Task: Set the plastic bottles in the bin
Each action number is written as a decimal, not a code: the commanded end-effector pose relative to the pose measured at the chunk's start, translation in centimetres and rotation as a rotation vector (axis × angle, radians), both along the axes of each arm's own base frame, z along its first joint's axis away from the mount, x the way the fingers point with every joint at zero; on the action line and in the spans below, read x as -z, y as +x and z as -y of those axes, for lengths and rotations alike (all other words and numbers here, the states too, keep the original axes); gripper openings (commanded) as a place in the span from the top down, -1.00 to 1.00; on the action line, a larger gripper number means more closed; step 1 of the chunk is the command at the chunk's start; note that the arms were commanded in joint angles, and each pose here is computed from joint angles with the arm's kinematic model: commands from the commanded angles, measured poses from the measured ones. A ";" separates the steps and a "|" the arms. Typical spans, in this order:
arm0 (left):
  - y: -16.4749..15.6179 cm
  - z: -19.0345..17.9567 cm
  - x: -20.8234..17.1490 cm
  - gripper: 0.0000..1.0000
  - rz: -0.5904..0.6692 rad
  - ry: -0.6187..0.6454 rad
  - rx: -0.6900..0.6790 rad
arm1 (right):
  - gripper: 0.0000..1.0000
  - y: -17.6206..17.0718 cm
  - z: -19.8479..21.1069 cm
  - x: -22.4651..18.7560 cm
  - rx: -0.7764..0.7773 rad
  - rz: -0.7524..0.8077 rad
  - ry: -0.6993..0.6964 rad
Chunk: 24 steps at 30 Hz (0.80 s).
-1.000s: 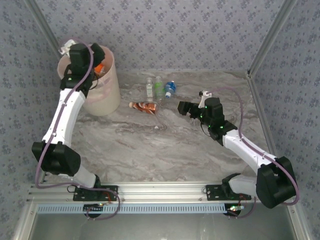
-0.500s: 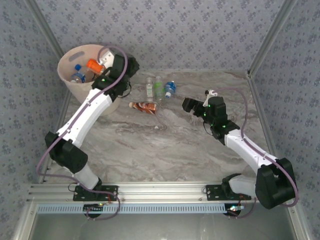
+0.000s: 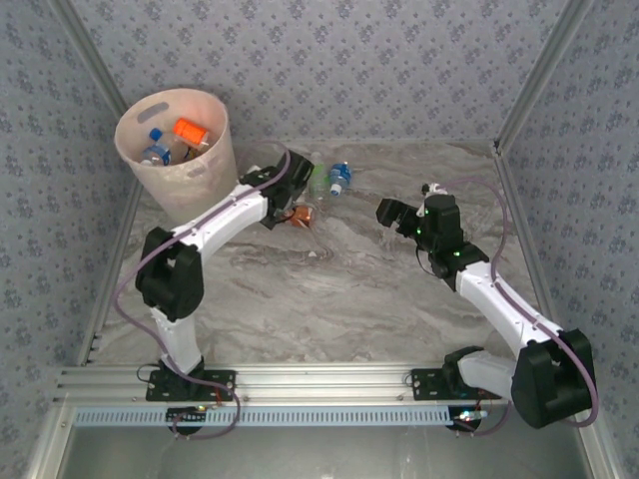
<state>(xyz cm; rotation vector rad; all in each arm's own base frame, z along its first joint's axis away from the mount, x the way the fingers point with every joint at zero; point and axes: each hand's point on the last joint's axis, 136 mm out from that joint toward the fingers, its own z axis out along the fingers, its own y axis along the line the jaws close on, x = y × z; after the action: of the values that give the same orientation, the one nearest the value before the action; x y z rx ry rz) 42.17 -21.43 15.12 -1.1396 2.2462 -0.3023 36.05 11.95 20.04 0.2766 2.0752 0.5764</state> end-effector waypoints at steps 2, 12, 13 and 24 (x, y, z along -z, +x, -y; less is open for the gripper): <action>-0.1 1.3 3.2 -0.87 -0.077 -0.020 -0.025 | -1.00 -0.5 0.7 0.1 0.027 -0.024 0.007; 1.6 1.9 7.8 -0.82 -0.153 0.073 -0.031 | -1.00 -1.5 1.9 -0.5 0.041 -0.037 -0.046; 1.8 2.0 8.2 -0.80 -0.153 0.080 -0.029 | -1.00 -1.6 2.1 -0.8 0.043 -0.033 -0.053; 1.1 1.5 9.9 -0.64 -0.147 0.112 0.044 | -1.00 -1.9 2.5 -0.1 0.047 -0.057 -0.068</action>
<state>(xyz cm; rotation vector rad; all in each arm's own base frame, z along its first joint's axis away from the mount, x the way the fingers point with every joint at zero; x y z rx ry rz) 43.46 -23.68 4.36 -1.1447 2.3933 -0.1138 33.93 9.76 19.52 0.3030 2.1399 0.4849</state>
